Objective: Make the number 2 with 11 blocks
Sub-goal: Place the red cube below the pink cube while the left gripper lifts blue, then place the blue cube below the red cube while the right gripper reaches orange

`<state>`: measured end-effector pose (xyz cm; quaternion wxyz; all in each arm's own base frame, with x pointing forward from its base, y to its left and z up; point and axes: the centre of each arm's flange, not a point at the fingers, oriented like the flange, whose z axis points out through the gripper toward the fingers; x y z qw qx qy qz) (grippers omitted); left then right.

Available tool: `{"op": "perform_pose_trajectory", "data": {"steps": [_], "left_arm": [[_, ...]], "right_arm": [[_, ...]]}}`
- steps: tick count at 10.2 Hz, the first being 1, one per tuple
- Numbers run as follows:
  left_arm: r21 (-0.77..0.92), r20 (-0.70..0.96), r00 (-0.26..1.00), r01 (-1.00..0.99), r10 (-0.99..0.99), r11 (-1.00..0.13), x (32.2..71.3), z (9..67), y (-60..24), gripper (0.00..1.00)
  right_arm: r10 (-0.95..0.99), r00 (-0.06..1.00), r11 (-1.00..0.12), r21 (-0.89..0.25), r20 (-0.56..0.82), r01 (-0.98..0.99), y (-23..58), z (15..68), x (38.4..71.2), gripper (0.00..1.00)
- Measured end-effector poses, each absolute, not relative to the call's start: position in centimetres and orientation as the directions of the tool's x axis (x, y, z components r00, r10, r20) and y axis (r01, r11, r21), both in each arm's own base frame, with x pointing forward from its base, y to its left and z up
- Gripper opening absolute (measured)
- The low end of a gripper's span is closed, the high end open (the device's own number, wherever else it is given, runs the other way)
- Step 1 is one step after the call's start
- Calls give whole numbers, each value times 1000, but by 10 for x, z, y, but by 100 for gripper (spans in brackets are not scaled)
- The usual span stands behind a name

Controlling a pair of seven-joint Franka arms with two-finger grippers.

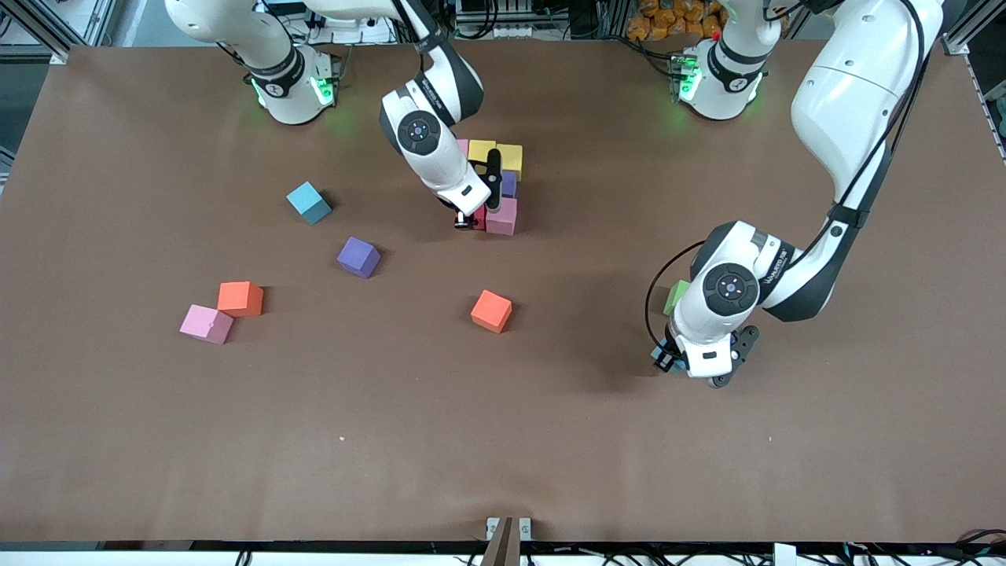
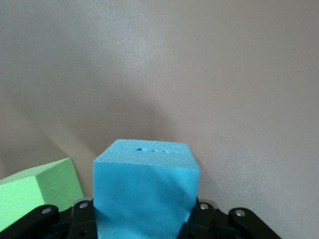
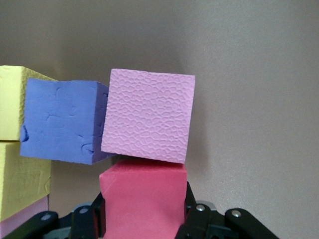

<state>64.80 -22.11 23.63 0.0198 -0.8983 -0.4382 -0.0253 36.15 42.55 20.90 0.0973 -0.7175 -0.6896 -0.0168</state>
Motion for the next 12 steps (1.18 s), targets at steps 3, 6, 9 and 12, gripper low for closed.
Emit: {"op": "perform_pose_trajectory", "data": {"steps": [3,6,9,12], "left_arm": [[-12,62,607,794,792,-608,648,236,-222,58],[-11,61,605,796,794,-605,647,237,-224,58],[-9,60,597,802,800,-597,647,237,-225,58],[-9,59,597,802,800,-597,647,238,-225,58]], "right_arm": [[986,51,-34,-104,159,994,424,206,362,57],[985,55,-39,-103,161,994,424,206,363,58],[981,88,-68,-118,174,991,423,206,363,75],[980,91,-70,-119,175,990,423,206,363,78]]}}
